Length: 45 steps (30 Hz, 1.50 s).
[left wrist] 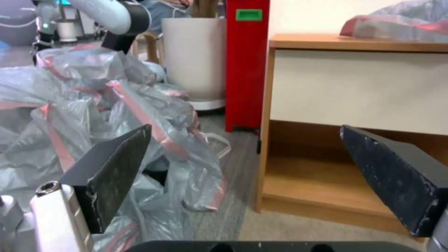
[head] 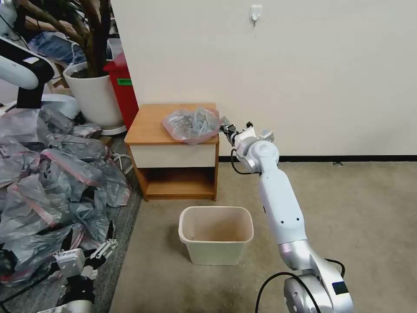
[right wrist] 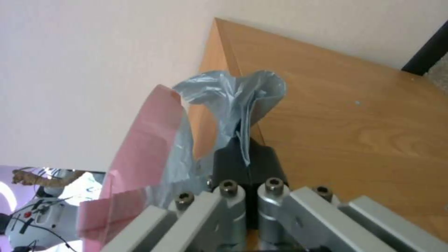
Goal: Pick up the garbage bag from the table and place it over the trash can.
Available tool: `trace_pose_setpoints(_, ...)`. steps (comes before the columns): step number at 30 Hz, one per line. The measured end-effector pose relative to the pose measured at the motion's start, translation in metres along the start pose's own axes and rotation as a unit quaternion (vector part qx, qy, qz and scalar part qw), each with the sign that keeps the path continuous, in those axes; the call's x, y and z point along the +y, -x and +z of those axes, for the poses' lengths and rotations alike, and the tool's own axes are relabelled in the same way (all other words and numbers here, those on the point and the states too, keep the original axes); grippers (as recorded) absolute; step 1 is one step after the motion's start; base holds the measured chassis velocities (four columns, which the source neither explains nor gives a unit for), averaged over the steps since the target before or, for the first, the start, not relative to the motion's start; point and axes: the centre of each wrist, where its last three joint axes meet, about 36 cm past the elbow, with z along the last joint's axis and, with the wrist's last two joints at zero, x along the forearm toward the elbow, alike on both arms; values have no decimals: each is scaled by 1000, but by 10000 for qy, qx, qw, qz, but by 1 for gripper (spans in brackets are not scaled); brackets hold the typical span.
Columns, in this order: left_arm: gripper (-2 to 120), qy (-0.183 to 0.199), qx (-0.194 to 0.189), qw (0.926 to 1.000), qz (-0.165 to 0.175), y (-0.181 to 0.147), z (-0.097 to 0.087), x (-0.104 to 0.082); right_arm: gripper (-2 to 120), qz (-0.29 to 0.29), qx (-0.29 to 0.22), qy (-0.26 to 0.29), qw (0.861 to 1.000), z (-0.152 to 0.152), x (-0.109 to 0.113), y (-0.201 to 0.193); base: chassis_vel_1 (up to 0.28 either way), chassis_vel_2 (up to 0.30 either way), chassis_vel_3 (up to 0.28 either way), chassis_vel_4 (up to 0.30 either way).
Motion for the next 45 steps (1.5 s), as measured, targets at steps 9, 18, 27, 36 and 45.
trace_pose_setpoints(9,100,-4,19,10000,-11,0,3,0,0,-103,4,-19,9999,9,-1,-16,0,0,0,0)
trace_pose_setpoints(18,100,-37,13,10000,2,3,6,-2,0,-45,-65,-149,9999,18,-23,-55,0,0,0,0)
trace_pose_setpoints(27,100,-62,22,10000,16,5,9,-4,0,-310,29,-285,9991,45,-27,-120,0,0,0,0)
trace_pose_setpoints(36,100,-92,33,10000,6,7,18,-11,0,252,800,-341,9959,162,-76,-206,0,0,0,0)
trace_pose_setpoints(45,100,-68,-31,10000,-10,6,21,-9,0,689,767,-633,9926,191,-102,-219,0,0,0,0)
